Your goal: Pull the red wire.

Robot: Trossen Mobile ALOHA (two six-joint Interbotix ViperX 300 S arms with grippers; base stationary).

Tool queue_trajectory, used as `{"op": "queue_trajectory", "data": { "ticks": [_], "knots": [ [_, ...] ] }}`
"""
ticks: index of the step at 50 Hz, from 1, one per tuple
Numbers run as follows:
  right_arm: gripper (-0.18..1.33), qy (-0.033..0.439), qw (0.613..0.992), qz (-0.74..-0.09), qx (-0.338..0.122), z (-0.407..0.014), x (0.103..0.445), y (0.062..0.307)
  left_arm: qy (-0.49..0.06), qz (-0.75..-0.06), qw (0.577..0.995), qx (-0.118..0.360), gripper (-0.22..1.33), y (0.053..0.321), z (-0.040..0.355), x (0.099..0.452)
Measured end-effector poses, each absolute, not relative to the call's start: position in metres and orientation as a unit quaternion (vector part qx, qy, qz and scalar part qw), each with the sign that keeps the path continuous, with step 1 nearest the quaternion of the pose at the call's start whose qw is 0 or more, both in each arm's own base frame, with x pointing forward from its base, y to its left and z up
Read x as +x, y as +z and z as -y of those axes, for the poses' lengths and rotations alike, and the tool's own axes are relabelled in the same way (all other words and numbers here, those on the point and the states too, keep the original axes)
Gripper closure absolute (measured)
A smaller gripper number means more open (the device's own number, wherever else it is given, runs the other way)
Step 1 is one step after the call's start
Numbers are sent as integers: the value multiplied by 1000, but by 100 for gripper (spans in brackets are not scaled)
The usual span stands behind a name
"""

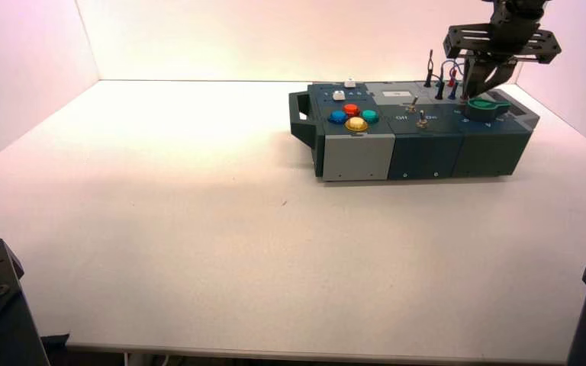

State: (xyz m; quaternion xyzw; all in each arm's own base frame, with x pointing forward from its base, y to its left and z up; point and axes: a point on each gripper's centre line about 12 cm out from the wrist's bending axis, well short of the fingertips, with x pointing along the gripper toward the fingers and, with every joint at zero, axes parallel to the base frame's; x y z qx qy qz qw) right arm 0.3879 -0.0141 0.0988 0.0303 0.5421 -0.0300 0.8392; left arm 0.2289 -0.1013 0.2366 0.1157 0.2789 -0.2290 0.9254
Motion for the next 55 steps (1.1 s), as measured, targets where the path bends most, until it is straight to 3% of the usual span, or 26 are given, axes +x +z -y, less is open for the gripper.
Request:
{"op": "queue_trajectory", "data": {
  "ticks": [7,17,40,43,48,55],
  "knots": [
    [105,-29,838,-545,27,14,389,97,-229,-277,926,116,128,237,101,229],
    [125,-25,837,-546,17,14,390,95,-229,-279,925,116,128,236,101,229],
    [126,-22,837,-546,7,15,391,97,-229,-279,925,117,128,236,101,229],
    [122,-22,836,-548,6,15,391,98,-229,-279,925,118,128,236,101,229],
    [97,-23,832,-555,6,15,394,96,-229,-278,926,116,128,237,101,229],
    [99,-23,830,-557,6,16,397,95,-229,-278,926,117,128,237,101,229]
  ]
}}
